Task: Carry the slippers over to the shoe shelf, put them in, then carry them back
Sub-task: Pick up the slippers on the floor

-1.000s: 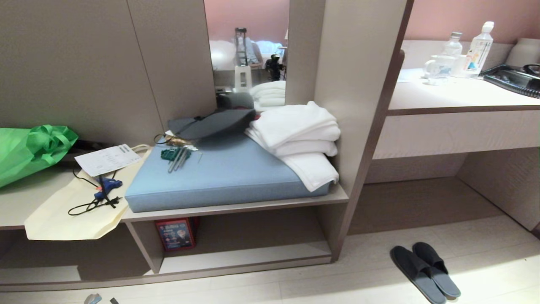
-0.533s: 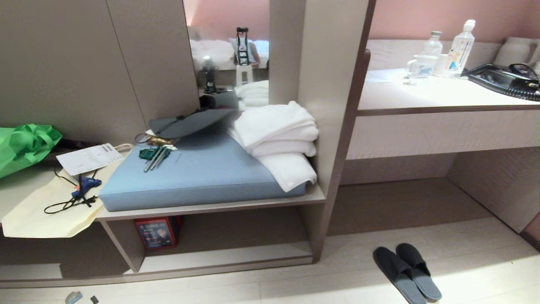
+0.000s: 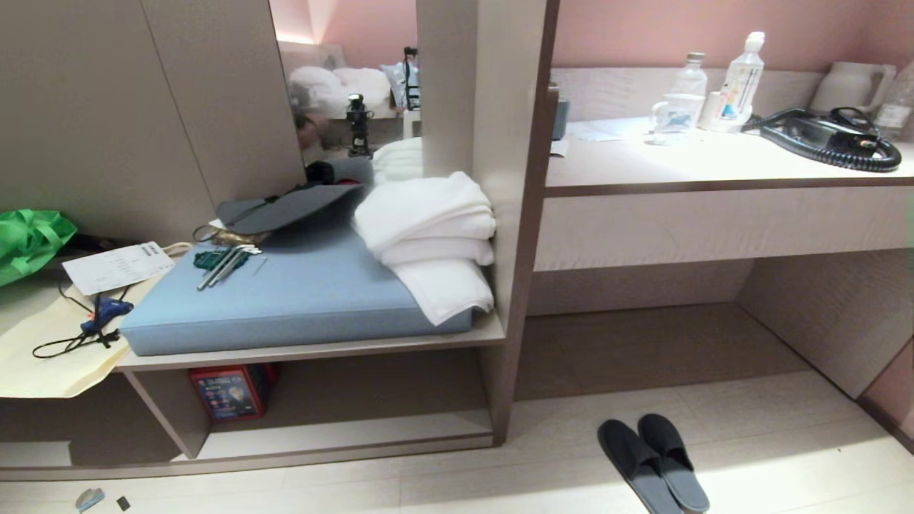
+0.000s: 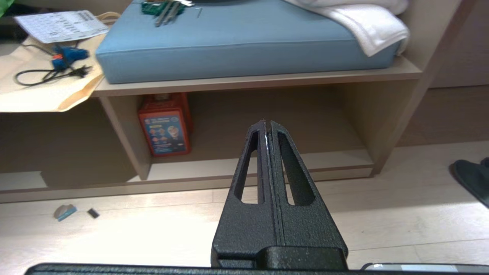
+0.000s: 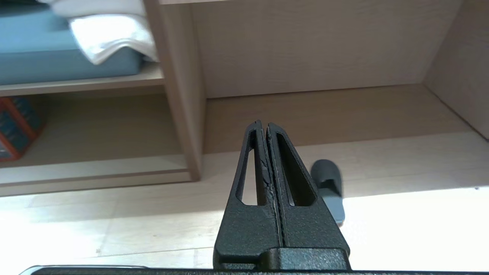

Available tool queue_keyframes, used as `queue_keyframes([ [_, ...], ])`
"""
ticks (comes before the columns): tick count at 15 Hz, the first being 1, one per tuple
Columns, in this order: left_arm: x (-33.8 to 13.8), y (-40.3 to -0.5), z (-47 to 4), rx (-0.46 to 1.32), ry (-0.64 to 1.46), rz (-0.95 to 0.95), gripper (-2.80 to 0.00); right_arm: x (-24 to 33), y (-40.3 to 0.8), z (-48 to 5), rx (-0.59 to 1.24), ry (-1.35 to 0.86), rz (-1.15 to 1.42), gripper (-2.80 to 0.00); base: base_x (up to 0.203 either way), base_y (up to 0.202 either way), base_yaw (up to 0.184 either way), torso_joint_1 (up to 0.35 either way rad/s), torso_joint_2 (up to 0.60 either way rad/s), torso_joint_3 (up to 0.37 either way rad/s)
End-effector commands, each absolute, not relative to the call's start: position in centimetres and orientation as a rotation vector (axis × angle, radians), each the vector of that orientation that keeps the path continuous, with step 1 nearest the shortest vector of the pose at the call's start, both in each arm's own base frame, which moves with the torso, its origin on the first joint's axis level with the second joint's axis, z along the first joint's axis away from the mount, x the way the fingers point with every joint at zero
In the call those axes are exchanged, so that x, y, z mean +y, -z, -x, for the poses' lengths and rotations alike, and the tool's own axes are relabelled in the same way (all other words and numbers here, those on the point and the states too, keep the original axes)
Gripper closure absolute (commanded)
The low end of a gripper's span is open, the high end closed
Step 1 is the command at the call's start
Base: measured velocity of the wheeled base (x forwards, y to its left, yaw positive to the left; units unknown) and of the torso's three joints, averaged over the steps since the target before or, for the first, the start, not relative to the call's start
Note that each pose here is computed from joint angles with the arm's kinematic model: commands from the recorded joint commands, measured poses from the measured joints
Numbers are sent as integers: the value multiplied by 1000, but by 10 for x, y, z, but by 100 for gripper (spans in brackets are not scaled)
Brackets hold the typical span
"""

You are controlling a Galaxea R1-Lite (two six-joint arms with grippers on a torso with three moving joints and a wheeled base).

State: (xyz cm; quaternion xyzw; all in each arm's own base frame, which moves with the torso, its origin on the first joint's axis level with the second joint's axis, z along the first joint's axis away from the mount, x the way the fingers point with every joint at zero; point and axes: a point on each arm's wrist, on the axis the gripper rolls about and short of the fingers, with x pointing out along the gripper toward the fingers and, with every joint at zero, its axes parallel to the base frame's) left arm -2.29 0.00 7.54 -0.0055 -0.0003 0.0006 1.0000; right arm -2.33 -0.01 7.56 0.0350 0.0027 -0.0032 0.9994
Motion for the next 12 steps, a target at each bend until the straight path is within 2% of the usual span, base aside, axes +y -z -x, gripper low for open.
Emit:
queue_keyframes([
  [1,0,-75,23,0,-2,12,0,0,-75,23,7,6,-71,0,0,-198,2,2,1,-2],
  [12,0,-75,23,0,-2,12,0,0,-75,23,7,6,-71,0,0,-197,1,3,3,3],
])
